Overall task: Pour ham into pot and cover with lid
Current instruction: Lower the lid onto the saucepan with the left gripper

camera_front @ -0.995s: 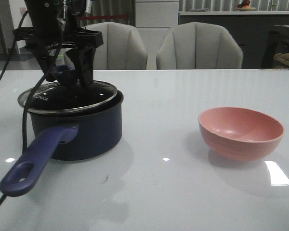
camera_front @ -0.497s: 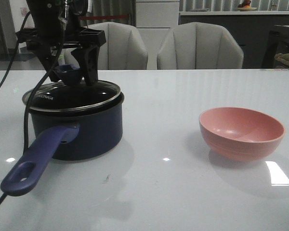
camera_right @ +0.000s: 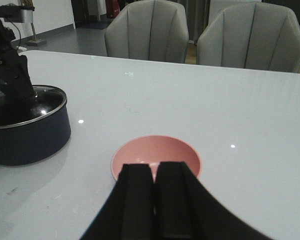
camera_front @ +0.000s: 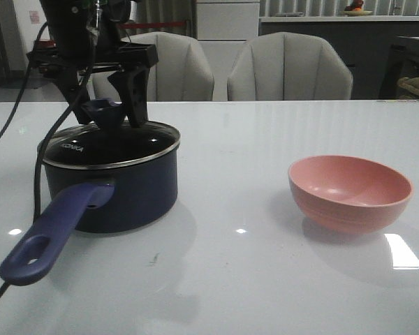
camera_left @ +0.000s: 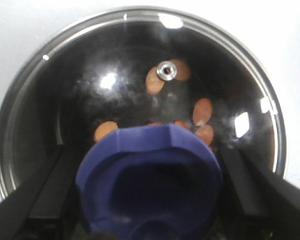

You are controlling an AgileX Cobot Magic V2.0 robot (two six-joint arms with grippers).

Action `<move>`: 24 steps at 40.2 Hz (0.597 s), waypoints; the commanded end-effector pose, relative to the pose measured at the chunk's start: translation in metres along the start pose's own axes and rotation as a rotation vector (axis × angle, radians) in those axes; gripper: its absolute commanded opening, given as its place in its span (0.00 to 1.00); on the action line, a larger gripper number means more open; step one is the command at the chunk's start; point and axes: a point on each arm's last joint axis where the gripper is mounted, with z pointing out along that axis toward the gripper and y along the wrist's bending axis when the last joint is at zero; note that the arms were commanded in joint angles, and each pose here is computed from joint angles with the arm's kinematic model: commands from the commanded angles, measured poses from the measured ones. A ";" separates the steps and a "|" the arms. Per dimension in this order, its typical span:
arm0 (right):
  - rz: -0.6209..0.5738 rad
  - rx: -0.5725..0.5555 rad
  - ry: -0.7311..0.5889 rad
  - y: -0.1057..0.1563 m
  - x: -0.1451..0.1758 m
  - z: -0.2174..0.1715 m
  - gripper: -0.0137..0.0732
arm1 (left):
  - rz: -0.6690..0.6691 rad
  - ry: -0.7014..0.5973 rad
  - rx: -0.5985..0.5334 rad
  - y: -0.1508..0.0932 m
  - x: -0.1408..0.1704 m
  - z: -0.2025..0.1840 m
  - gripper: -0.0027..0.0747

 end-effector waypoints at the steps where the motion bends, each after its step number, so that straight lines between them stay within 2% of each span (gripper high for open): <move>1: 0.000 0.012 -0.106 0.000 -0.017 -0.002 0.32 | 0.001 -0.053 0.041 -0.012 0.000 -0.026 0.63; 7: 0.000 0.012 -0.106 0.000 -0.017 -0.002 0.32 | 0.013 -0.045 0.019 -0.012 0.001 -0.026 0.68; 15: 0.000 0.012 -0.106 0.000 -0.017 -0.002 0.32 | 0.031 0.002 -0.041 -0.006 0.005 -0.026 0.87; 24: 0.000 0.012 -0.106 0.000 -0.017 -0.002 0.32 | 0.038 -0.028 -0.054 -0.007 0.002 -0.038 0.87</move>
